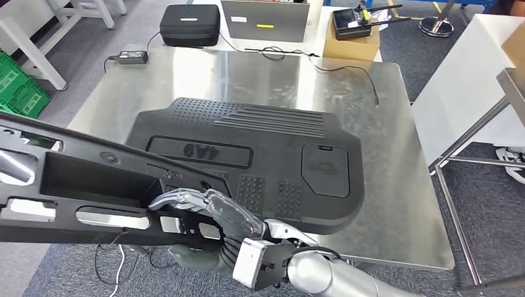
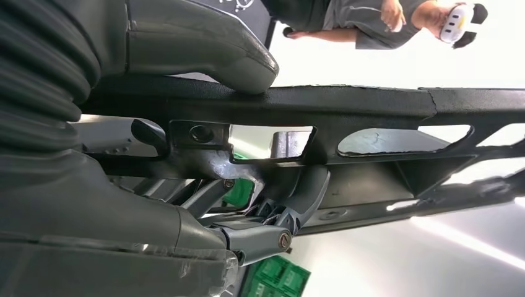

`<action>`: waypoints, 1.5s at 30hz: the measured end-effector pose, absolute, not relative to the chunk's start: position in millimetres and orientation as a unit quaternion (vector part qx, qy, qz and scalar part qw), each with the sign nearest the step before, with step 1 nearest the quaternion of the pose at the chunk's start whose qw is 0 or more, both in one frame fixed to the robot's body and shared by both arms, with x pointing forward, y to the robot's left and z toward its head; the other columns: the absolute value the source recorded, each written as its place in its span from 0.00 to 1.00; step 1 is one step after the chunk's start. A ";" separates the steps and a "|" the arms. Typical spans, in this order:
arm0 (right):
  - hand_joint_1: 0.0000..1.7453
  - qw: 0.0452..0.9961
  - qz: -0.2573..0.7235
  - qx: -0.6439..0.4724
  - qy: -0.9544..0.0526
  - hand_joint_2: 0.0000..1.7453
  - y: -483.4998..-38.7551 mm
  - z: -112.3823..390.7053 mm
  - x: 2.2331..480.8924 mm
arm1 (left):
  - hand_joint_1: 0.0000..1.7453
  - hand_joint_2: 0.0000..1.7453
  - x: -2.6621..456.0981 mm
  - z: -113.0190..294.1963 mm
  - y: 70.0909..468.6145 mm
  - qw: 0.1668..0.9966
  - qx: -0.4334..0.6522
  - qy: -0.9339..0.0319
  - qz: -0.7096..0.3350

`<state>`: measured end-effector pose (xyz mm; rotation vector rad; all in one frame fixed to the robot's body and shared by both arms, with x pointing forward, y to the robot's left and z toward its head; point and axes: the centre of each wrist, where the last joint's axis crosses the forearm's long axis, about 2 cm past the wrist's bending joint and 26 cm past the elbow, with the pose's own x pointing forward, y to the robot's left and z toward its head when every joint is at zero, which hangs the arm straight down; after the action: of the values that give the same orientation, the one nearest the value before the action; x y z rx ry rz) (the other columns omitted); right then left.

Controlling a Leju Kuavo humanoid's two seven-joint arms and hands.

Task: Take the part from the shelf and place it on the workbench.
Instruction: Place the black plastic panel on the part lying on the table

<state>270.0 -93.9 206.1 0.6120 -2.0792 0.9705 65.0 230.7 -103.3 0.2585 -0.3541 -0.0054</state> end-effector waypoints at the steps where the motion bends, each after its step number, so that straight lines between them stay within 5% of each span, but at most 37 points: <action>1: 1.00 0.375 0.379 0.239 -0.811 1.00 -94.0 205.5 269.9 | 0.00 1.00 64.8 -103.3 230.6 0.976 0.128 -0.175 -0.003; 23: 1.00 0.333 0.385 0.199 -0.837 1.00 -80.8 228.9 286.6 | 0.00 1.00 67.8 -102.7 230.7 0.967 0.139 -0.212 -0.027; 36: 1.00 0.135 0.554 -0.280 -0.773 1.00 -34.4 295.3 351.1 | 0.00 1.00 90.7 -97.4 226.1 0.947 0.150 -0.276 -0.071; 45: 1.00 0.140 0.625 -0.356 -0.681 1.00 -20.4 285.4 376.4 | 0.00 1.00 99.8 -95.1 221.8 0.947 0.131 -0.281 -0.085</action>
<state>376.4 -20.4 285.4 -1.0280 -1.9667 1.8067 99.8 221.8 -95.1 0.2675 -0.5715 -0.1728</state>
